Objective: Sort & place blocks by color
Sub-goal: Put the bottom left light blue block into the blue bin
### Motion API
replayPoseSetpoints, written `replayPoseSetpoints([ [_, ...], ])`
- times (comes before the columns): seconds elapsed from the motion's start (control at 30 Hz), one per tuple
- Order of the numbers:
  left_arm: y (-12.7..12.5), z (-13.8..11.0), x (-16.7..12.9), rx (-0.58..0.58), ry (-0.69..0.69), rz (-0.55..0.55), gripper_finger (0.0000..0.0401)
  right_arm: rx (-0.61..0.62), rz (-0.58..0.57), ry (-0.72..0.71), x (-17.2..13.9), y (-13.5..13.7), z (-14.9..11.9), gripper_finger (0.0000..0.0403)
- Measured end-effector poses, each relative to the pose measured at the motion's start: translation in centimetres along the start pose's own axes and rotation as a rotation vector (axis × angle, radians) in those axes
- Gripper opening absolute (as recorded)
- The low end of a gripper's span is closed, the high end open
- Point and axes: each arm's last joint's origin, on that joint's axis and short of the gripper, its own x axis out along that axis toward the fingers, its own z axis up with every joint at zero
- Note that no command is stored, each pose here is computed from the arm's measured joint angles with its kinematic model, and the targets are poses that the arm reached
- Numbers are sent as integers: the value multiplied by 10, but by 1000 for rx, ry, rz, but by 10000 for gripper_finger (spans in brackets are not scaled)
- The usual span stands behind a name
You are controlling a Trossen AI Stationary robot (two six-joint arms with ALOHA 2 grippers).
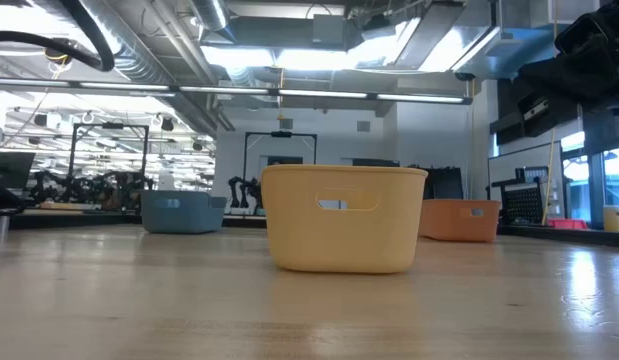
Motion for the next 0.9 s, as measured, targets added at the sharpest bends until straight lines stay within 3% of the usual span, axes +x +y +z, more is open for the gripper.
replayPoseSetpoints([
  [0.1,-4,5,-5,-14,29,-37,122,0,0,0,0,0,0,16],
  [0.3,-11,16,-56,-27,-93,-182,122,0,0,0,0,0,0,16],
  [0.47,17,41,-130,-112,-513,-219,122,0,0,0,0,0,0,16],
  [0.67,83,66,-218,-116,-1114,-121,122,0,0,0,0,0,0,16],
  [0.8,125,75,-256,-17,-1347,-74,122,0,0,0,0,0,0,16],
  [0.9,152,80,-271,58,-1432,-74,122,0,0,0,0,0,0,16],
])
